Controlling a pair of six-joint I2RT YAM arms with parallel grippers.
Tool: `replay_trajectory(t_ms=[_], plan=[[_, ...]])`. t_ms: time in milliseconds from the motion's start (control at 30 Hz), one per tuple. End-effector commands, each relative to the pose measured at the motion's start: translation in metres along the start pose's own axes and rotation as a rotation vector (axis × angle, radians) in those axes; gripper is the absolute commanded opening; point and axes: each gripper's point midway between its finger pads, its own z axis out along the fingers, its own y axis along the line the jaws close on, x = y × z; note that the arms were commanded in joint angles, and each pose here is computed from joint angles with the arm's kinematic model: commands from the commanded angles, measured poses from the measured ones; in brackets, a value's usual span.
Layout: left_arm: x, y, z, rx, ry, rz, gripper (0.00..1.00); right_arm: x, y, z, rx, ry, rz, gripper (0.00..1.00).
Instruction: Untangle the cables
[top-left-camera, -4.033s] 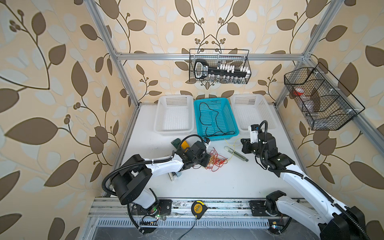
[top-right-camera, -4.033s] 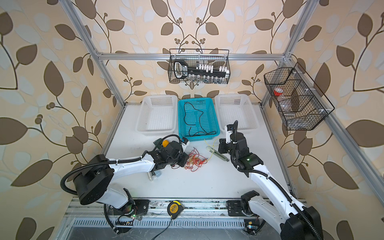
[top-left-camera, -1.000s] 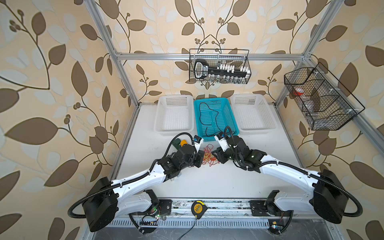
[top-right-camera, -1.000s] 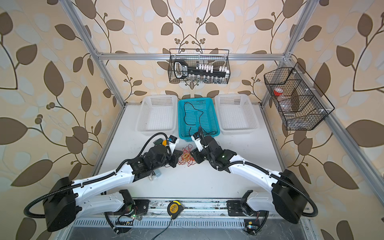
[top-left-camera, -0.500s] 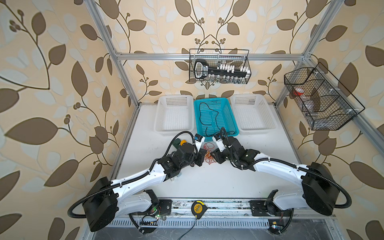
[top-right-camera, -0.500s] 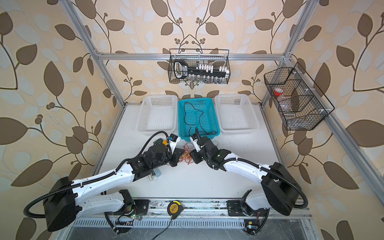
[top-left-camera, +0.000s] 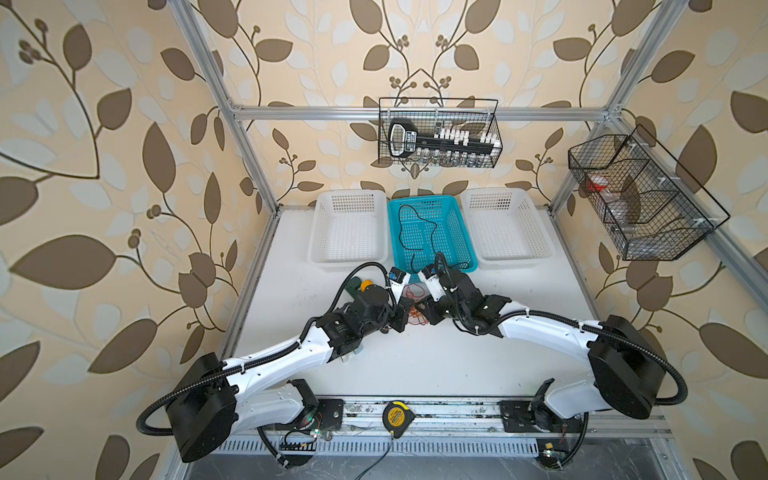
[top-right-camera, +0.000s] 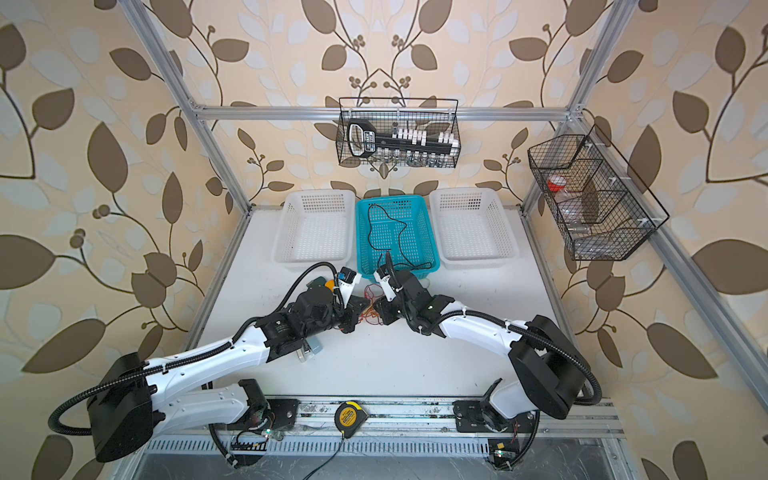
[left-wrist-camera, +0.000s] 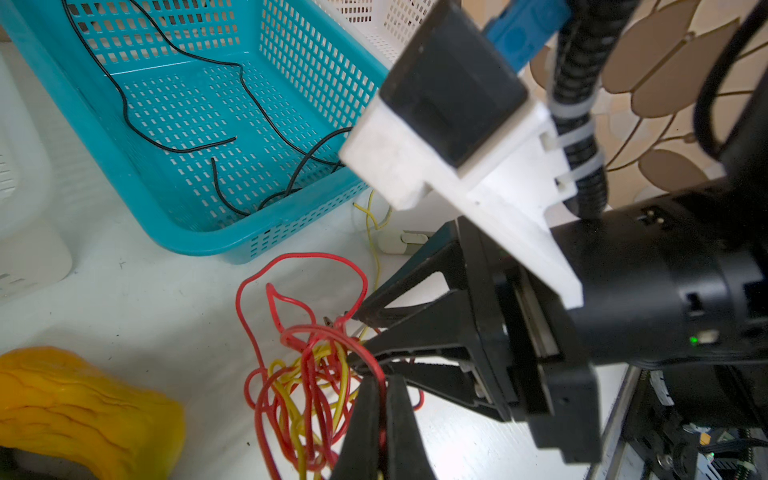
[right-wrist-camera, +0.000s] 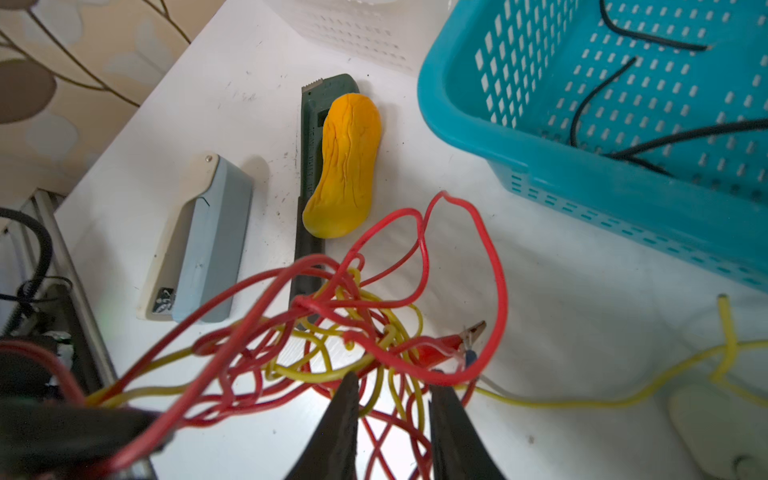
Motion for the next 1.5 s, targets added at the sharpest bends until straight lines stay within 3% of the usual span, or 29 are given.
replay_trajectory(t_ms=[0,133,400,533,733,1000,1233,1467], plan=[[-0.046,-0.014,-0.009,0.043,-0.136,0.011,0.0,-0.002,0.003,0.005,-0.008,0.007,0.005,0.17],[-0.044,-0.008,-0.011,0.016,-0.14,0.009,0.0,0.003,-0.005,0.005,0.015,0.017,0.02,0.0],[-0.036,0.019,-0.024,-0.122,-0.152,-0.009,0.0,0.005,-0.042,-0.014,0.114,-0.023,0.067,0.0],[-0.032,0.022,-0.029,-0.127,-0.163,-0.023,0.0,0.003,-0.047,-0.022,0.125,-0.018,0.049,0.0],[-0.029,0.019,-0.022,-0.108,-0.147,-0.027,0.0,-0.016,-0.027,-0.031,0.06,-0.074,0.025,0.18],[-0.027,0.019,-0.016,-0.11,-0.128,-0.025,0.0,-0.034,0.001,-0.041,0.005,-0.108,-0.051,0.31],[-0.03,0.017,-0.016,-0.1,-0.141,-0.029,0.0,-0.026,0.033,-0.029,-0.073,-0.063,-0.126,0.33],[-0.033,0.015,-0.017,-0.093,-0.147,-0.028,0.0,-0.01,0.036,-0.01,-0.033,0.0,-0.167,0.35]])
